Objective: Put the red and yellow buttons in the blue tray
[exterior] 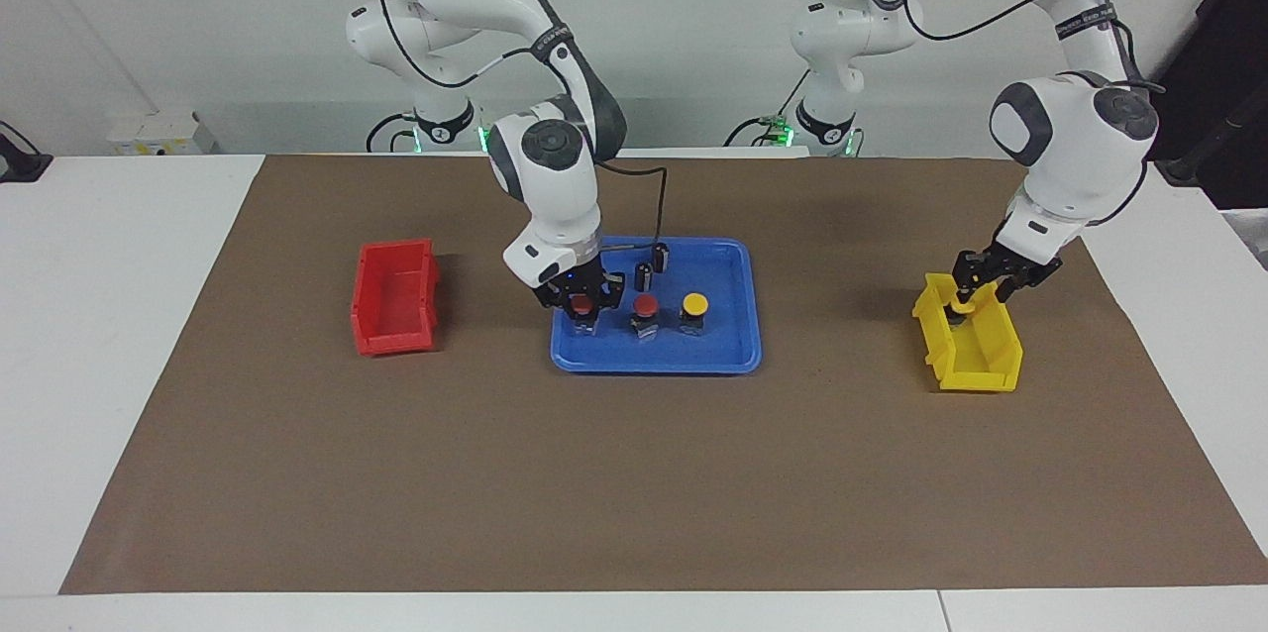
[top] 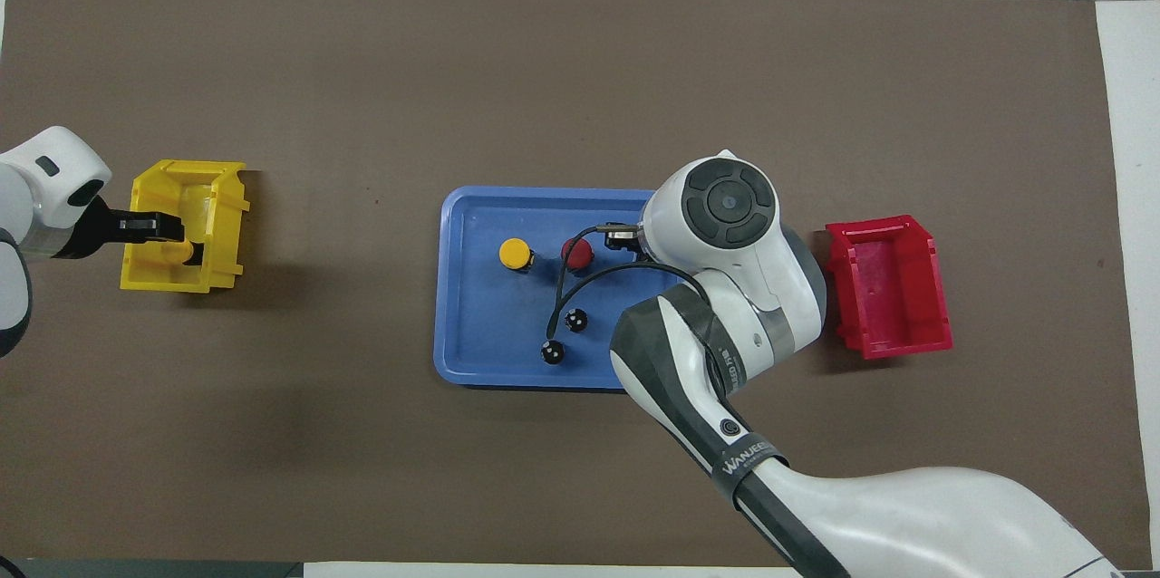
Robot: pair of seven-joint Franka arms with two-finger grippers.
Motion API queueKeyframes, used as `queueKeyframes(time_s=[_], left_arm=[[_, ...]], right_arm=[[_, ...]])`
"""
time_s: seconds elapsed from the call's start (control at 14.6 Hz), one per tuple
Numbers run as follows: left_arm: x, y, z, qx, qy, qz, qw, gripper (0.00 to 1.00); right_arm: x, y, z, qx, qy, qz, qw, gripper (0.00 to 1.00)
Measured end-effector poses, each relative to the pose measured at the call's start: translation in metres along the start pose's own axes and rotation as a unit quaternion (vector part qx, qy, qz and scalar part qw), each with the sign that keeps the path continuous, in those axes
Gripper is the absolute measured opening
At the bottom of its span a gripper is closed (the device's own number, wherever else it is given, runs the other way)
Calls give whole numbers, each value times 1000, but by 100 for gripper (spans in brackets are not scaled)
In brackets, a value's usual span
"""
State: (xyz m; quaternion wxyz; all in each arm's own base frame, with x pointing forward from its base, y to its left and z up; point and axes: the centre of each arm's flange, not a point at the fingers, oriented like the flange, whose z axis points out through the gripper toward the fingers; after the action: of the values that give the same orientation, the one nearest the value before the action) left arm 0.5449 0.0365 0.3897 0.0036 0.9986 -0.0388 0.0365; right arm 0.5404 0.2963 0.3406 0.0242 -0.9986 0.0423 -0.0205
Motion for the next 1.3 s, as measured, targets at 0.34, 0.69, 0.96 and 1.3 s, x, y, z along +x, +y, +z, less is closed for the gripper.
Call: queueKeyframes(time_s=[0.34,0.69,0.96,1.3], left_arm=[[-9,2,20,1,4,1,1000,57],[3,2,2,-1,-6,2,1000,41],[36,61,-112,-7,-38,-12,999,41],[2,259,-89,-6,-38,-39,998,41]], right_arm=[[14,6,-37,-2,2,10,1000,84],[73,105,-183,-12,-2,77,997,100],[76,227,-254,-17,-10,68,997,100],[55,349,-289,-19,-33,5,999,100]])
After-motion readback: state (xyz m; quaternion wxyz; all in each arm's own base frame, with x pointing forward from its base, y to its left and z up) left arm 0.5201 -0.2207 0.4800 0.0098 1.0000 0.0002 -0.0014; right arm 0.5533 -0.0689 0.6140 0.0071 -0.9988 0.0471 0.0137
